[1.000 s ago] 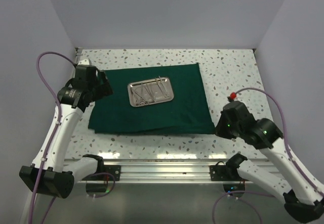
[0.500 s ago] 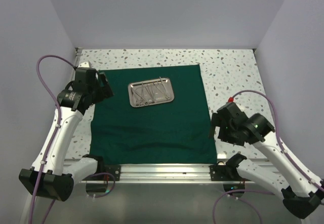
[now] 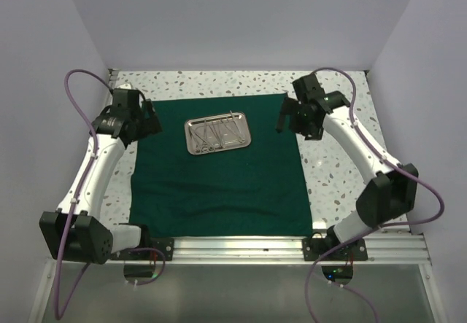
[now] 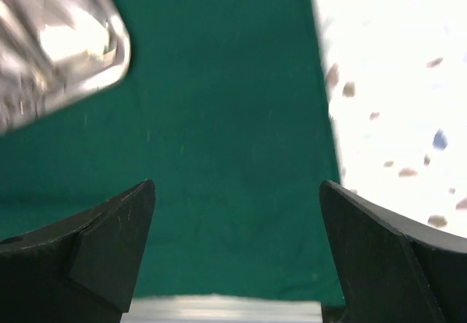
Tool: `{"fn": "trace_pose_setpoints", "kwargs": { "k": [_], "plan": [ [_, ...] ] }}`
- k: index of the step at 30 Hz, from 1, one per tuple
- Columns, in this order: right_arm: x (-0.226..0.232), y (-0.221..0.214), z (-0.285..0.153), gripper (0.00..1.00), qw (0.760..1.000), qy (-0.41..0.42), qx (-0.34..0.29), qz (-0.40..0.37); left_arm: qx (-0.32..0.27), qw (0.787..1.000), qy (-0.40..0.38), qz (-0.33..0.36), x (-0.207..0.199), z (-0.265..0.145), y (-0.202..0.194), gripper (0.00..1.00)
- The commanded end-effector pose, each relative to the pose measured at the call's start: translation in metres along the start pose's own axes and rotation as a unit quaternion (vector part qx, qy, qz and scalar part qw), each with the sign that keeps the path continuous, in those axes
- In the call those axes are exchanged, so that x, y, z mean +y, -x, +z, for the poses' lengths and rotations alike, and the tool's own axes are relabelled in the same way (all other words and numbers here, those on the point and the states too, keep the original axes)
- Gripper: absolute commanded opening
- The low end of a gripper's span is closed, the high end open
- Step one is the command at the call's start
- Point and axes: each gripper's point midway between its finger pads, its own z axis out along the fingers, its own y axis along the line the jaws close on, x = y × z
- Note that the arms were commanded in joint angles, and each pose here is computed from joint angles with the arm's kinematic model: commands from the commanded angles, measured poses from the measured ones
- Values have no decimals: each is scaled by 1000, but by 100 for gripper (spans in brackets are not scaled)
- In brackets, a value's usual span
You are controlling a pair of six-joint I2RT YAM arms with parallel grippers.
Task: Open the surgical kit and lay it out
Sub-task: Open the surgical kit at the center of the board, then smooth out the surgical kit at the center of the board.
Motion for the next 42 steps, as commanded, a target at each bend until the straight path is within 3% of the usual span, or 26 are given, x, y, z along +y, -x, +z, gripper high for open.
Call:
{"fn": "trace_pose_setpoints", "kwargs": {
  "k": [1,6,12,16,17,19,26,38,42],
  "plan": [
    [6,58,13,98,998,39,-39,7,-53,998,-32,-2,-10,13,43,95],
    [-12,105,56,98,999,-8,-31,15,-77,995,-59,-23,0,49,69,93],
    [-18,135,94,99,999,-7,-11,52,-45,998,-33,-33,28,103,74,91],
    [-22,152,128,98,997,-25,-5,72,-48,996,-59,-55,39,141,85,89],
    [-18,162,128,98,997,-21,-16,77,-21,996,-55,-61,41,162,74,89],
    [-19,160,148,99,997,-28,0,78,10,996,-60,-67,39,190,69,85],
    [-17,182,178,98,997,-40,-20,67,6,993,-99,-64,16,236,75,85],
    [-11,179,208,99,997,-22,-11,66,35,998,47,3,3,280,69,77],
    [-9,177,206,98,998,-12,-6,63,53,999,0,-9,-18,284,70,71]
  ]
}}
